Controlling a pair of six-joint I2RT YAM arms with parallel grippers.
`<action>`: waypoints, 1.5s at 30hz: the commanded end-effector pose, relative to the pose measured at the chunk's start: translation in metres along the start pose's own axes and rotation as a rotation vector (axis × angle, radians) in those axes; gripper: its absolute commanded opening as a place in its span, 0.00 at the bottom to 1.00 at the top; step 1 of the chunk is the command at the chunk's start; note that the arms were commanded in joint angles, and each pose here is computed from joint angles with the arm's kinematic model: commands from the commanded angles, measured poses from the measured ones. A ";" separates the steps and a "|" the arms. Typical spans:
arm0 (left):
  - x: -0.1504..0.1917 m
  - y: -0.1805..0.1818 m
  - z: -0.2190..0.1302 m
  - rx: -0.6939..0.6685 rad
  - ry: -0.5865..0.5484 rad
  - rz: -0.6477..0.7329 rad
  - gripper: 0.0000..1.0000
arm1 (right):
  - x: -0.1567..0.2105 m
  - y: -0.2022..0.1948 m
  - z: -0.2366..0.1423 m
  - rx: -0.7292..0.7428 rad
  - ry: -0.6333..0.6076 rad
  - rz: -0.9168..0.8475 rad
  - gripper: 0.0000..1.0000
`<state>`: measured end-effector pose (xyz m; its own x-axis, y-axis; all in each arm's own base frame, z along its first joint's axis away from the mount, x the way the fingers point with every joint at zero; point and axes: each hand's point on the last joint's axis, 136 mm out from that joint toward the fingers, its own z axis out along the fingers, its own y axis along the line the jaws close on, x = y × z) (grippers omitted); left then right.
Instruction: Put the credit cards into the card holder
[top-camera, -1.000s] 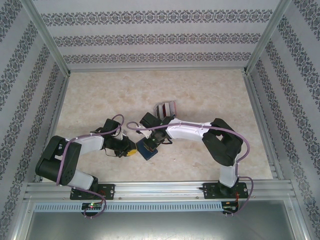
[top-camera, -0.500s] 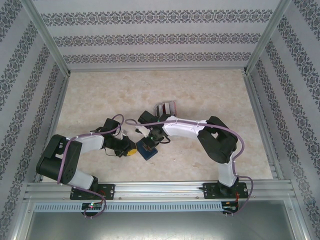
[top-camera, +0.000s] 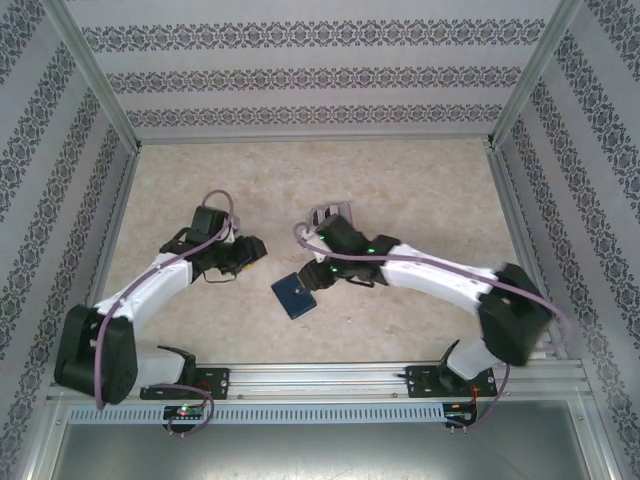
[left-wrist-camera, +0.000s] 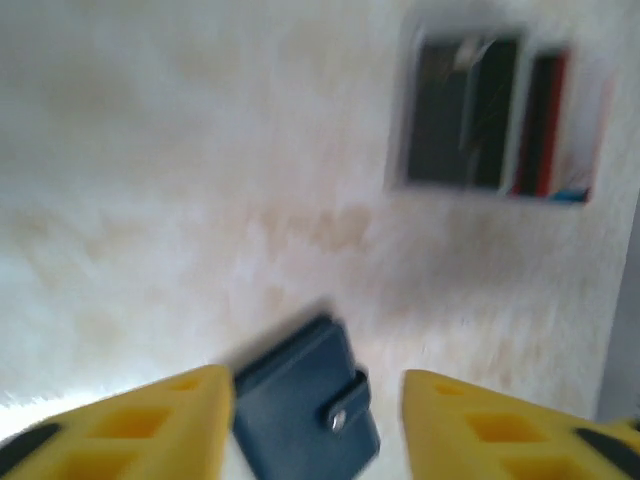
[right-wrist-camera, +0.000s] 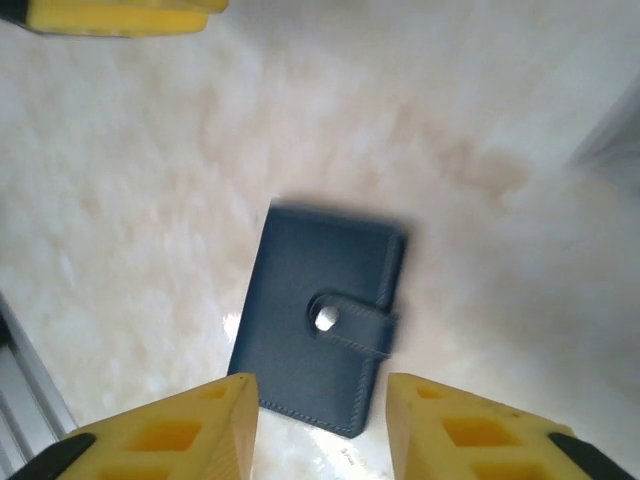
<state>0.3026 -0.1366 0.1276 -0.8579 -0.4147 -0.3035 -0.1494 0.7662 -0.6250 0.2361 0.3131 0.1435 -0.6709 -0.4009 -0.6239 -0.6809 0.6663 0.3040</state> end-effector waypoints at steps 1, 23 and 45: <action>-0.034 -0.005 -0.033 -0.054 -0.215 0.235 0.72 | -0.031 -0.017 -0.043 0.127 -0.275 -0.101 0.44; -0.117 0.090 0.000 -0.401 -0.623 0.680 0.99 | 0.056 -0.275 -0.158 0.884 -0.711 0.169 0.98; -0.131 0.128 0.006 -0.386 -0.692 0.580 1.00 | 0.044 -0.333 -0.128 0.895 -0.651 0.245 0.98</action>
<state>0.3903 0.0127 0.0673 -0.4461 -0.0184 -0.8948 -0.0347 0.9994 -0.0032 0.3903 -0.0093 0.0944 -0.3285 0.0371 -0.9438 0.0705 0.9974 0.0146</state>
